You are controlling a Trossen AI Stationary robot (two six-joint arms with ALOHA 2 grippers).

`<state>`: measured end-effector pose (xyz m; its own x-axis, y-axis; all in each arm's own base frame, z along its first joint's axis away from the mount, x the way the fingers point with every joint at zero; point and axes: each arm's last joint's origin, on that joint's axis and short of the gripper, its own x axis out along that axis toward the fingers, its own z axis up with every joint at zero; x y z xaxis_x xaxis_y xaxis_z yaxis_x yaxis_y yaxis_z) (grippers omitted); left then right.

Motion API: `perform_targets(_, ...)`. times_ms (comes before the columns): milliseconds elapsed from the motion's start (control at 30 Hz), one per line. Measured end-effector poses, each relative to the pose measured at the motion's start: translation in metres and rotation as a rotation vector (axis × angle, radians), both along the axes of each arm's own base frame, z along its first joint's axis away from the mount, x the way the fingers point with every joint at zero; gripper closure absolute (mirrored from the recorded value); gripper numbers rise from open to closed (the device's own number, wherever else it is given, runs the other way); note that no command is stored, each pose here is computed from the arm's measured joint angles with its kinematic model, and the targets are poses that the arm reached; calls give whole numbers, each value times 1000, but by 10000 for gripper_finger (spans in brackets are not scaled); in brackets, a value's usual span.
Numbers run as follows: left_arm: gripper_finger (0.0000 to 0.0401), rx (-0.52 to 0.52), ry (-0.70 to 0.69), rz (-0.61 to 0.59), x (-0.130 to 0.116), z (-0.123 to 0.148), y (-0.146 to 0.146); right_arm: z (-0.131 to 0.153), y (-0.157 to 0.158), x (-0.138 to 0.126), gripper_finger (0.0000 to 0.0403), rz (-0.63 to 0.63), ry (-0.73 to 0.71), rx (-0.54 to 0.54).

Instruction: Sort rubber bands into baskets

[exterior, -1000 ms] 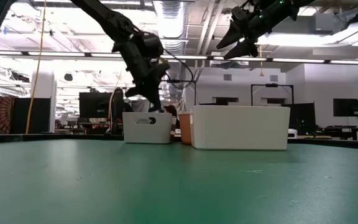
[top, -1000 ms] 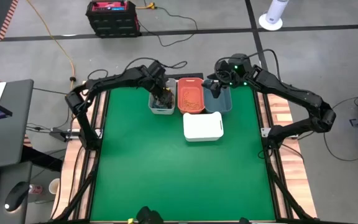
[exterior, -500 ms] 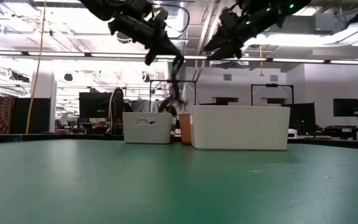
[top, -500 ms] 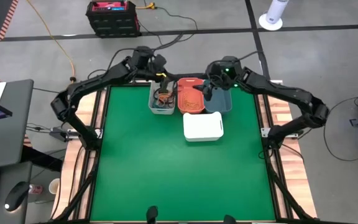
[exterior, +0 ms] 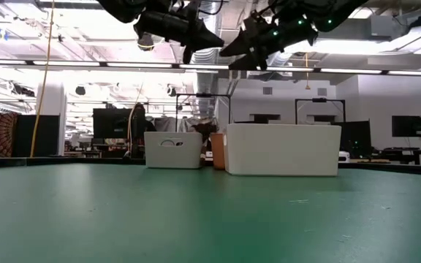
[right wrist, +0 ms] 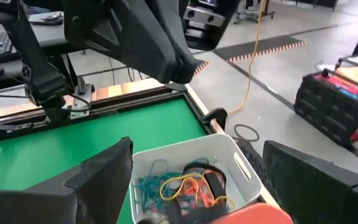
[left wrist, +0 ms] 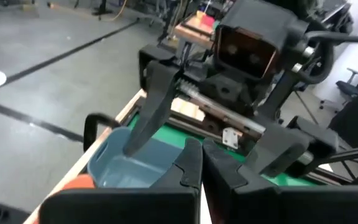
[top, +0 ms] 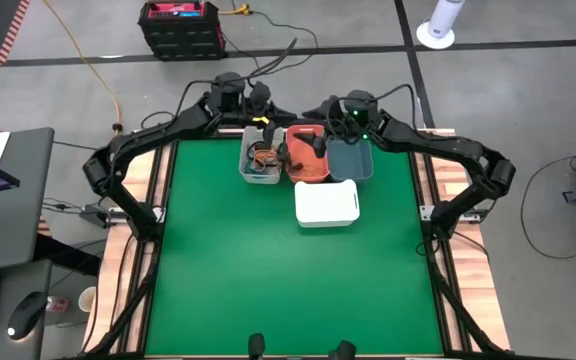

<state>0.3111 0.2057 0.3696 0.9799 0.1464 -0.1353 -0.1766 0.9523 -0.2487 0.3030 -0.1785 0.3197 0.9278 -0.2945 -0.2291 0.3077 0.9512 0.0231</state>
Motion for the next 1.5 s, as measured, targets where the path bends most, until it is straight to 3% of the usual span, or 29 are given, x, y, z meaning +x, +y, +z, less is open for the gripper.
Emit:
perform_targets(133, 401, 15, -7, 5, 2, 1, -2, 0, 0, 0, 26, -21, 7, -22)
perform_targets(267, 401, -61, 26, 0, 1, -3, -3, -9, 0, -2, 36, -26, 80, 37)
perform_targets(467, 397, -170, 230, 109, -5, -24, -4, -52, -9, 14, 42, 6, 229, 99)
perform_targets(600, 366, -223, 418, 111, -13, -42, -9, -77, -16, 27, 42, 4, 246, 169)
perform_targets(833, 296, -157, 659, 14, -20, -61, -24, -94, -10, 38, 42, 95, 265, 200)
perform_targets(1033, 281, -19, 698, -8, -14, -64, -33, -103, 1, 47, 42, 109, 320, 115)
perform_targets(1133, 283, -9, 699, -27, -11, -75, -38, -105, 1, 51, 42, 88, 314, 98)
perform_targets(1233, 284, -42, 712, -50, -9, -89, -45, -105, -1, 50, 42, 79, 316, 109)
perform_targets(1400, 284, 83, 726, 13, 0, -105, -58, -95, -5, 41, 42, 40, 352, 162)
perform_targets(1500, 276, 119, 664, 50, 7, -106, -59, -79, -10, 30, 42, 5, 398, 202)
